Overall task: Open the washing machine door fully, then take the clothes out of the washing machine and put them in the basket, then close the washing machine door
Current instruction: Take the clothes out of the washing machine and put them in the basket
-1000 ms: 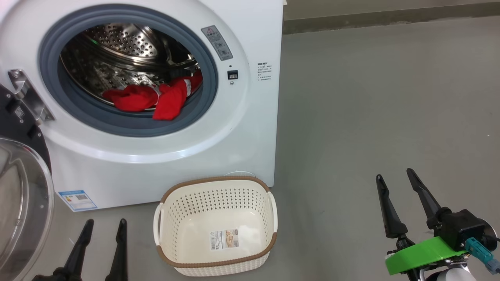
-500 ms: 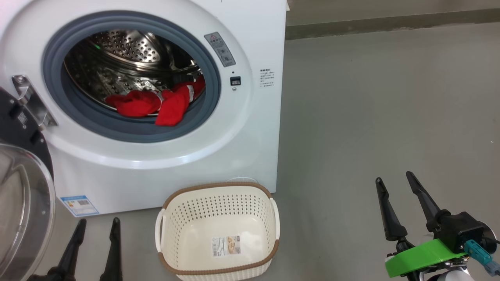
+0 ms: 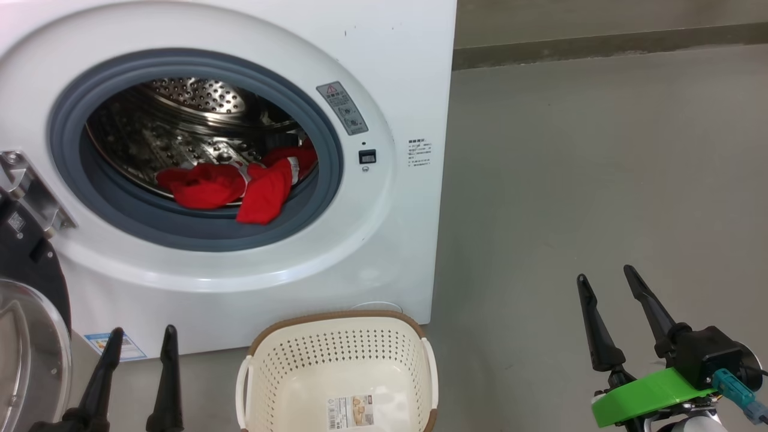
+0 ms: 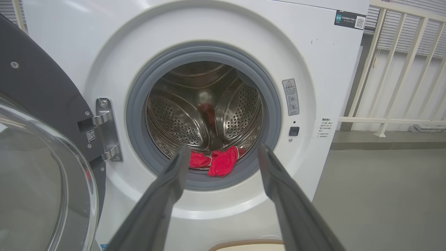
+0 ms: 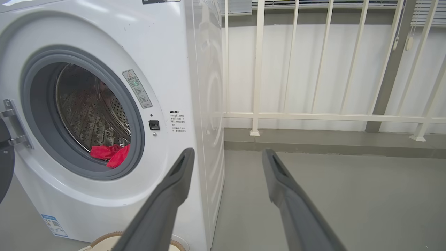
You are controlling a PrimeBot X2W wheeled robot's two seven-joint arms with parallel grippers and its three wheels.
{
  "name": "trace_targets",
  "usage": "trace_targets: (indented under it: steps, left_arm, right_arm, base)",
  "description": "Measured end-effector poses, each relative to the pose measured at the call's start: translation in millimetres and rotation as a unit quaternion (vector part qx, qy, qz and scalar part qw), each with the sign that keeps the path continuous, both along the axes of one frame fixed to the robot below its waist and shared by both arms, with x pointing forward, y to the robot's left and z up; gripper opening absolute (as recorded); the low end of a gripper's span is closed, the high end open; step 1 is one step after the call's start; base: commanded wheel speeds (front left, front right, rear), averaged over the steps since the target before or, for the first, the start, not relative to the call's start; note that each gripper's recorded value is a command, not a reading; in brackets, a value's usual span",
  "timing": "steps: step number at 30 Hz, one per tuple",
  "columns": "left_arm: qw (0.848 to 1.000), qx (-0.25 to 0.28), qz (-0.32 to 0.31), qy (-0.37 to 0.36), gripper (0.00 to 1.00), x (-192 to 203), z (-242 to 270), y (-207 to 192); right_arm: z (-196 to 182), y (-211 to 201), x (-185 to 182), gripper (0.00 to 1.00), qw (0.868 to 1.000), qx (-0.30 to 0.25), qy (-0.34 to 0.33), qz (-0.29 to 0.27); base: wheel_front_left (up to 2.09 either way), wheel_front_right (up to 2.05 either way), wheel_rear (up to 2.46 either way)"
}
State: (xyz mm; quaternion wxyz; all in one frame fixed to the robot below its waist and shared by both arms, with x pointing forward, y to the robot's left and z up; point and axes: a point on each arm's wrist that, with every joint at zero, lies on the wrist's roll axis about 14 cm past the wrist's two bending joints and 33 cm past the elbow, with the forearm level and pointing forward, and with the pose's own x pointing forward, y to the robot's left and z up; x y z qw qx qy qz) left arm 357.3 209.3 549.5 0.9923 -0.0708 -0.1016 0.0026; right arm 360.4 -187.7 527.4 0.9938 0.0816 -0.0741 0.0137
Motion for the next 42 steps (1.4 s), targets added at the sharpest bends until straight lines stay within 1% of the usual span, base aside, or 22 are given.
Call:
trace_targets:
  steps: [10,24,31,37,42]
  left_arm:
    - [1.000,-0.009,0.004,0.008,1.00,0.2,-5.5,0.3]
    - [0.999,-0.013,0.027,0.023,1.00,0.8,-12.6,6.1]
    - [0.999,-0.014,0.025,0.019,1.00,11.5,-10.5,4.2]
    - [1.000,-0.017,0.022,0.013,1.00,27.3,-7.0,1.4]
    - [0.999,-0.022,0.027,0.011,1.00,40.7,-6.7,1.8]
  right_arm:
    - [-5.4,1.7,1.3,1.00,1.000,0.000,0.008,0.002]
    - [-9.4,7.6,6.2,1.00,1.000,0.000,0.014,0.011]
    - [-16.2,15.9,13.3,1.00,0.999,0.000,0.025,0.024]
    - [-12.5,24.0,31.8,1.00,0.999,-0.001,0.018,0.036]
    - [-19.4,30.3,44.5,1.00,0.999,-0.003,0.026,0.045]
  base:
    - [0.04,-0.04,0.00]
    - [0.00,0.00,0.00]
    - [0.00,0.00,0.00]
    - [0.00,0.00,0.00]
    - [0.00,0.00,0.00]
